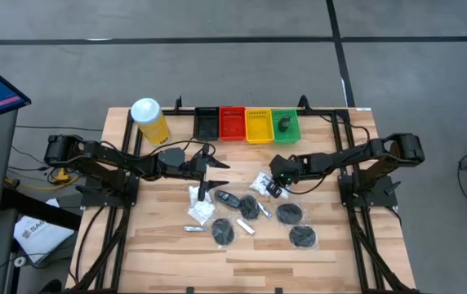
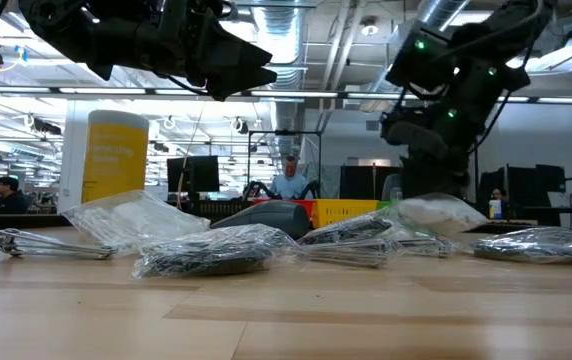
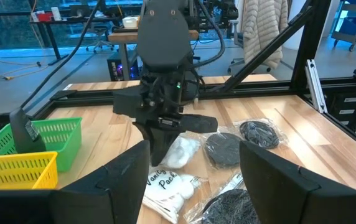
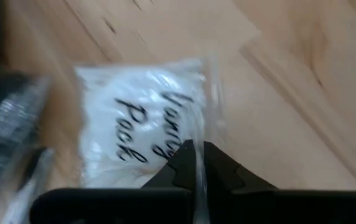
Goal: Pick & Place Travel size toiletries
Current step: Put the cotton pack into the yellow bin, then put the hairbrush into the red bin
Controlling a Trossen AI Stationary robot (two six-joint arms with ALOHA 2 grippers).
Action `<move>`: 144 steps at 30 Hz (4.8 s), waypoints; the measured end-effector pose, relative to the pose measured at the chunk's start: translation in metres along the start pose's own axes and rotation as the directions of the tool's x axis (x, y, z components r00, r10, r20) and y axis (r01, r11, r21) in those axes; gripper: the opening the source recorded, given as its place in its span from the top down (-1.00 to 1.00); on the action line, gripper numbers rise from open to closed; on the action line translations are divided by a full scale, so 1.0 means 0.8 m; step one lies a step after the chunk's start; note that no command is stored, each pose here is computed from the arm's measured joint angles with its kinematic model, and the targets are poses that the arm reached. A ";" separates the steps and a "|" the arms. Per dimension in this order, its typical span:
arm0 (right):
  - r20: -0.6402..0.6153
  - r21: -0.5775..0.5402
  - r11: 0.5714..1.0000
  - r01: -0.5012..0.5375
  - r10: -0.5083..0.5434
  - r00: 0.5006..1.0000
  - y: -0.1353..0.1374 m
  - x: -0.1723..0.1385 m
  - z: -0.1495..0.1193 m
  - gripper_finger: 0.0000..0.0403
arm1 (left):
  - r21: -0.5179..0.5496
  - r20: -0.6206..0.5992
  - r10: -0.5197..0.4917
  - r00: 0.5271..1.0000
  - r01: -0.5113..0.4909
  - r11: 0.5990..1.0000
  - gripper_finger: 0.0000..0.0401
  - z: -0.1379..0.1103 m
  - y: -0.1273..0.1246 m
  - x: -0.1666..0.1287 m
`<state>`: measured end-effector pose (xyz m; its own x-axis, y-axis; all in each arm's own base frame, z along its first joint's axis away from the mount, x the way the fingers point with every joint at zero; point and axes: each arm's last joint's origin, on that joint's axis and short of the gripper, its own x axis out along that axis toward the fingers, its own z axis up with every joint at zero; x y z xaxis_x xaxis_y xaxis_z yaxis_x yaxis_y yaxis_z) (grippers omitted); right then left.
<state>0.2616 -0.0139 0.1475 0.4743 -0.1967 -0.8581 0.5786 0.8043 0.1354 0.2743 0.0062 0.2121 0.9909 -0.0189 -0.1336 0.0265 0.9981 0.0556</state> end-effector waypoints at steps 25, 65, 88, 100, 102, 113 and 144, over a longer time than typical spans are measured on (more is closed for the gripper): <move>0.276 -0.170 0.985 -0.039 0.085 0.957 0.036 -0.052 0.098 0.99 | 0.000 0.000 0.000 1.000 0.000 1.000 -0.18 0.000 0.000 0.000; 0.482 0.002 0.942 0.335 -0.294 0.825 -0.115 0.030 0.216 1.00 | 0.001 0.019 0.001 1.000 -0.001 1.000 -0.18 0.002 0.000 0.000; 0.435 -0.003 0.862 0.506 -0.455 0.777 -0.153 0.045 0.235 1.00 | 0.001 0.016 0.001 1.000 -0.001 1.000 -0.18 0.002 0.000 0.000; 0.414 0.003 0.862 0.506 -0.462 0.784 -0.158 0.046 0.233 0.85 | 0.001 0.016 0.001 1.000 -0.001 1.000 -0.18 0.002 0.000 0.000; 0.414 0.002 0.862 0.506 -0.462 0.785 -0.158 0.046 0.233 0.82 | 0.001 0.016 0.001 1.000 -0.001 1.000 -0.18 0.002 0.000 0.000; 0.409 0.007 0.860 0.510 -0.468 0.783 -0.162 0.045 0.233 0.67 | 0.001 0.016 0.001 1.000 -0.001 1.000 -0.18 0.002 0.000 0.000; 0.353 -0.150 0.902 0.405 -0.334 0.874 -0.074 0.006 0.208 0.00 | 0.001 0.015 0.002 1.000 -0.002 1.000 -0.18 0.002 0.000 0.000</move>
<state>0.3398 -0.1559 0.2177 0.4554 -0.6385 -0.6204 0.6141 0.7298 -0.3003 0.2745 0.0063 0.2136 0.9928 -0.0181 -0.1188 0.0250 0.9981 0.0569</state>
